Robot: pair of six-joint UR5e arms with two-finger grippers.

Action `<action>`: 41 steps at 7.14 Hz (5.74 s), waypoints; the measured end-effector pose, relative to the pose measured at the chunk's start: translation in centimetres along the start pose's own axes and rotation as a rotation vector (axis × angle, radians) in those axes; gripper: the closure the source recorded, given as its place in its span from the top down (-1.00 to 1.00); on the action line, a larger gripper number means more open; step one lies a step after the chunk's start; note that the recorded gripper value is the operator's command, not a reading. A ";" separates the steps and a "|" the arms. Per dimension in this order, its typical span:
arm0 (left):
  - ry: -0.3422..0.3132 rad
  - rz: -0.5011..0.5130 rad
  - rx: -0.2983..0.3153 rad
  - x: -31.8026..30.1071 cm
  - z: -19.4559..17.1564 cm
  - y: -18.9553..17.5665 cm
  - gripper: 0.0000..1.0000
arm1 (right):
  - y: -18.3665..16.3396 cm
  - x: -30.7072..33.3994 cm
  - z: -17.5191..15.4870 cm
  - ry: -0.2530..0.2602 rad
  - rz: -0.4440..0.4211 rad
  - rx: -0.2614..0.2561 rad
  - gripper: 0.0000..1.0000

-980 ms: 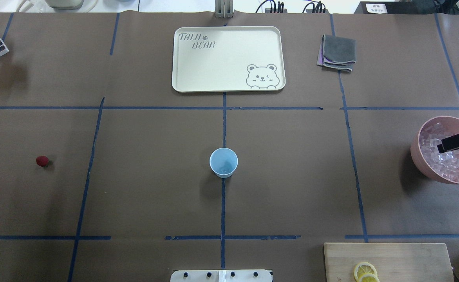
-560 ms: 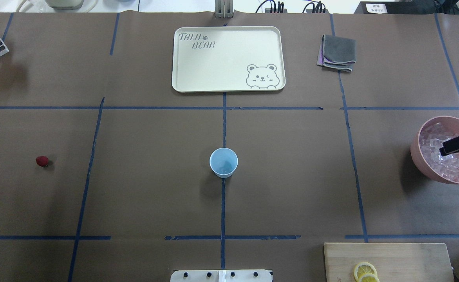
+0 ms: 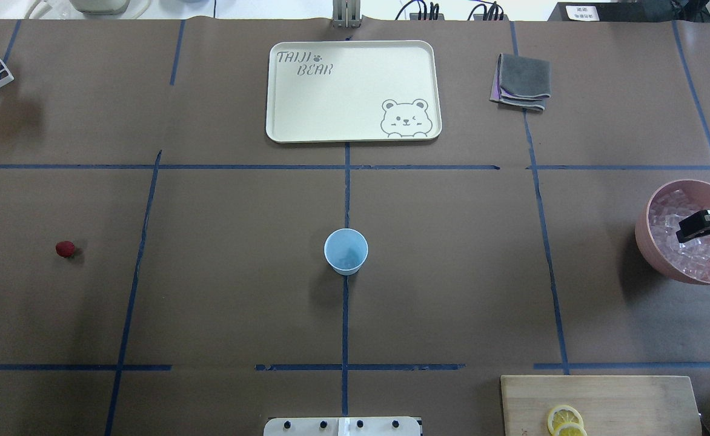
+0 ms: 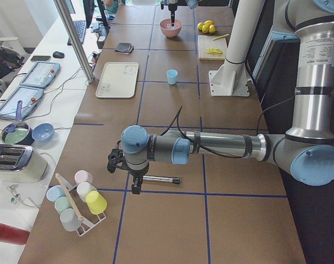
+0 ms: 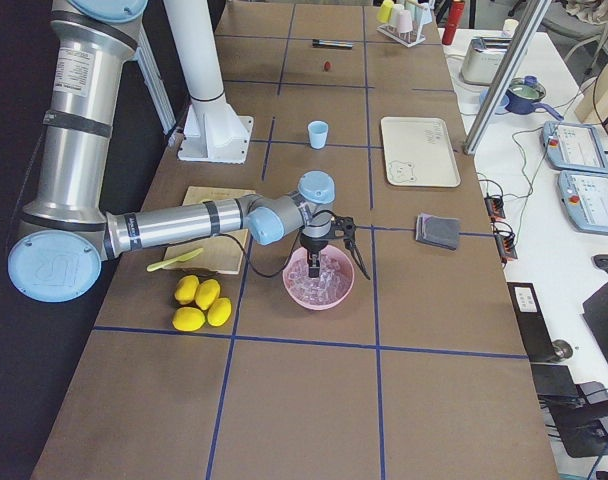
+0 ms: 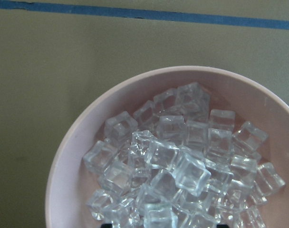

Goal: Mash ice and strawberries in cup
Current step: 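Lower the right gripper into the bowl and grasp another ice cube, then carry the ice cube with the right gripper over the cup, then open the right gripper to drop the ice cube into the cup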

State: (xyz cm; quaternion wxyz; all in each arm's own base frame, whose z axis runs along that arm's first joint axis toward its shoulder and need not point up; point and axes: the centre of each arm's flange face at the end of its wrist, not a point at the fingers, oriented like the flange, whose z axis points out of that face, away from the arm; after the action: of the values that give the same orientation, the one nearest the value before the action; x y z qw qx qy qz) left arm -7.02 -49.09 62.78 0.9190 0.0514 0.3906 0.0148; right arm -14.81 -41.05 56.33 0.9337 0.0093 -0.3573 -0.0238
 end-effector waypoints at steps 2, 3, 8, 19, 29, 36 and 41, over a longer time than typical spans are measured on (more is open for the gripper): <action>0.000 0.002 0.001 0.1 -0.1 0.0 1.00 | 0.1 0.0 1.4 0.009 0.001 -0.026 0.50; 0.000 0.002 0.002 0.1 -0.1 0.0 1.00 | 0.3 0.1 1.9 0.013 0.002 -0.037 0.47; 0.000 0.004 0.004 0.2 -0.2 -0.1 1.00 | -0.3 -0.6 2.1 0.005 -0.010 -0.038 0.39; -0.001 0.013 0.016 0.8 -0.9 -0.3 1.00 | 0.1 -0.4 1.7 0.004 -0.010 -0.034 -1.00; -0.002 0.000 0.012 0.6 -0.7 -0.2 1.00 | -3.5 -47.7 -10.7 -0.022 0.068 -0.015 -1.00; -0.003 -0.004 0.005 0.1 -0.3 0.0 1.00 | -2.5 -61.2 -5.0 -0.037 0.074 -0.023 -0.87; -0.003 -0.002 0.006 0.2 -0.4 -0.1 1.00 | -2.2 -61.1 -3.9 -0.022 0.073 -0.032 0.98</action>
State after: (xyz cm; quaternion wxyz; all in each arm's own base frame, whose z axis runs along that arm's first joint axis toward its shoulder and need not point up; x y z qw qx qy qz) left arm -7.12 -49.18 62.36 0.9194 0.0536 0.3895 0.0125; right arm -57.71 -40.14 12.58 0.9299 -0.0189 -0.3672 0.0046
